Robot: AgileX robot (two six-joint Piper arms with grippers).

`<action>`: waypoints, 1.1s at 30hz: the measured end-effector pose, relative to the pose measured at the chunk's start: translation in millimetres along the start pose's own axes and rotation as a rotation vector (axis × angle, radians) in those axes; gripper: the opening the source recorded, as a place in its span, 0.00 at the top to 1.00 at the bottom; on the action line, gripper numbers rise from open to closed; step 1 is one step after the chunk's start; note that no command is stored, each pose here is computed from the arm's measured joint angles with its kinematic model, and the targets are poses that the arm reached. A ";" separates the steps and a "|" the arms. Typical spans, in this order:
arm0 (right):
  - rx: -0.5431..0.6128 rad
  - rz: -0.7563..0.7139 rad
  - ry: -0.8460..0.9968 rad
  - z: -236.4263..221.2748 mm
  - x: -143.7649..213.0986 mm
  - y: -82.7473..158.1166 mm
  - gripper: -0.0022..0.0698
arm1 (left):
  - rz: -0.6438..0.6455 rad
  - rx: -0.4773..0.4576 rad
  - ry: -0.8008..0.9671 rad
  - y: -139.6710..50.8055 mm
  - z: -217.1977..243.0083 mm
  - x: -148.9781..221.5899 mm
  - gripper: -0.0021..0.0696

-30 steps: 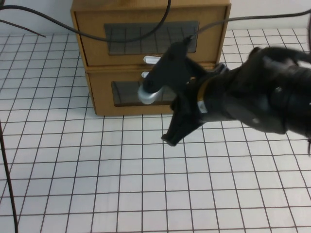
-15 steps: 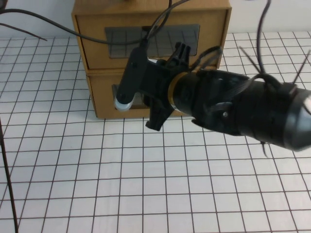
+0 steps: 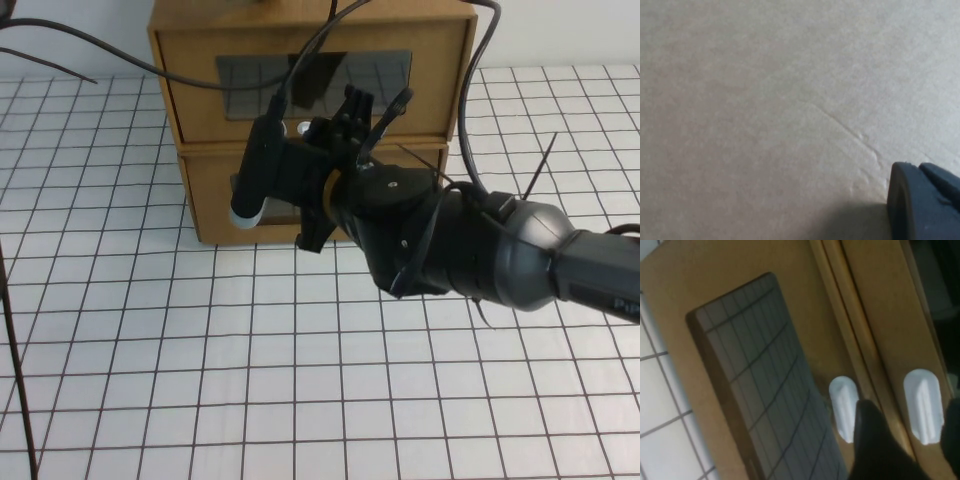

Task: Open the shoe box
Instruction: 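Pull the top drawer of the cardboard box fully open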

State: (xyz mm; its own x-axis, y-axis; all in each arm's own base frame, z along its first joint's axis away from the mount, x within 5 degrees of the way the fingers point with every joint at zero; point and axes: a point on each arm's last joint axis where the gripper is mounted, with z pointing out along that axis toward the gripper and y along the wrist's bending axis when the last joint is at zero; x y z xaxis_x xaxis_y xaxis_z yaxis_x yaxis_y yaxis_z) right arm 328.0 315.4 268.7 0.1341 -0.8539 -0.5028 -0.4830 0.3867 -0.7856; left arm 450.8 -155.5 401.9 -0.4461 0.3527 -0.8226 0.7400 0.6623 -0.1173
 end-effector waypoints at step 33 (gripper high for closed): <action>0.058 -0.013 -0.010 31.0 6.6 -3.0 0.74 | 0.000 0.000 0.000 0.0 0.0 0.0 0.97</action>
State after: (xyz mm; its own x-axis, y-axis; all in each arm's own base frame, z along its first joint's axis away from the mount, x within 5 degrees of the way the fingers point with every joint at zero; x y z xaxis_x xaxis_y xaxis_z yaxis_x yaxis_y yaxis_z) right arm 357.1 319.4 256.6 0.1488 -0.8557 -0.4957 -0.4304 0.3953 -0.8115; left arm 450.8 -155.5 401.9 -0.4461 0.3527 -0.8226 0.7400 0.6623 -0.1173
